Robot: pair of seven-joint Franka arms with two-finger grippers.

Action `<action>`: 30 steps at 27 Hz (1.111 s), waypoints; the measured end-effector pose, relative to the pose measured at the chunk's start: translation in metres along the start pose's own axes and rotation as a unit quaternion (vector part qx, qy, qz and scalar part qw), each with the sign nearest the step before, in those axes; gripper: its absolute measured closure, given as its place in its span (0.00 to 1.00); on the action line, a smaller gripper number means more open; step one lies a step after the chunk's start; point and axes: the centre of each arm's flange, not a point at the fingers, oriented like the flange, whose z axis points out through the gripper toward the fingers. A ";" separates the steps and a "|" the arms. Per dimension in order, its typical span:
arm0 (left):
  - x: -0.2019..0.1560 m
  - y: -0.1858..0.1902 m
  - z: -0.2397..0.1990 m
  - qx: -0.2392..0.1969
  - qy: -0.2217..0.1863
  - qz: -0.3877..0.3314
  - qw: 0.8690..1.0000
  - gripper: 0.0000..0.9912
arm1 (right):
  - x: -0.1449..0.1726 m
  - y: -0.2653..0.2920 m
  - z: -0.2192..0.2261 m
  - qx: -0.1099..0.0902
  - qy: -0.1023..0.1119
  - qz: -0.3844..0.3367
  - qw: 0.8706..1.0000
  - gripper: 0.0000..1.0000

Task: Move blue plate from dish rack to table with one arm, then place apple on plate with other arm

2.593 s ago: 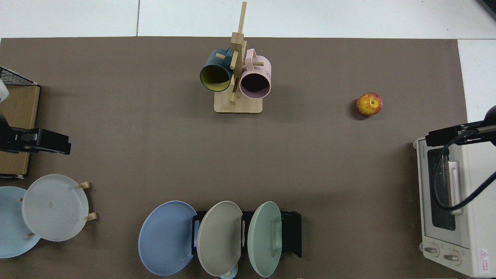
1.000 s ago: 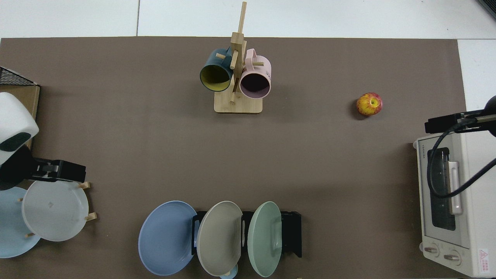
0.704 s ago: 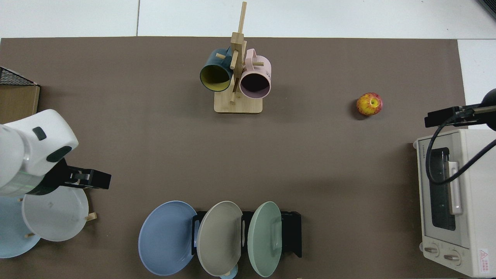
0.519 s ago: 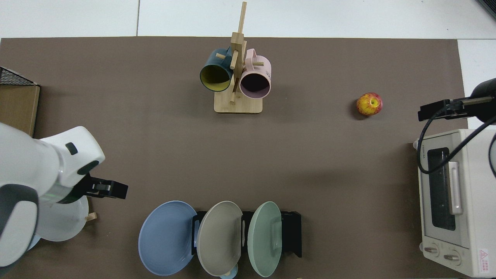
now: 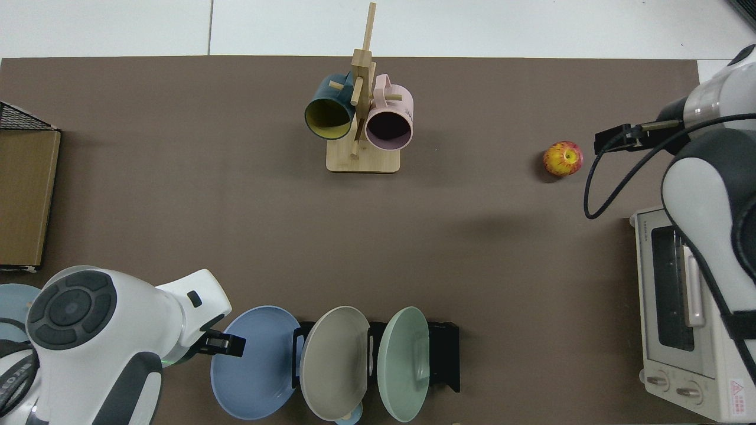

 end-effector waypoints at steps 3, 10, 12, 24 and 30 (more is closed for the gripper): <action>-0.005 0.003 0.017 -0.007 -0.010 -0.005 1.000 0.01 | 0.012 0.000 0.024 0.000 0.011 0.001 1.000 0.00; -0.011 0.016 0.038 -0.018 -0.013 -0.010 1.000 0.08 | 0.023 0.000 0.069 -0.002 0.010 0.001 1.000 0.00; -0.011 0.016 0.038 -0.020 -0.013 -0.011 1.000 0.09 | 0.023 0.000 0.082 -0.002 0.013 0.001 1.000 0.00; -0.012 0.019 0.039 -0.021 -0.014 -0.015 1.000 0.68 | 0.019 0.008 0.131 -0.005 -0.009 -0.002 1.000 0.00; -0.014 0.024 0.038 -0.015 -0.017 -0.034 0.999 0.76 | 0.019 0.023 0.163 -0.009 -0.003 -0.003 1.000 0.00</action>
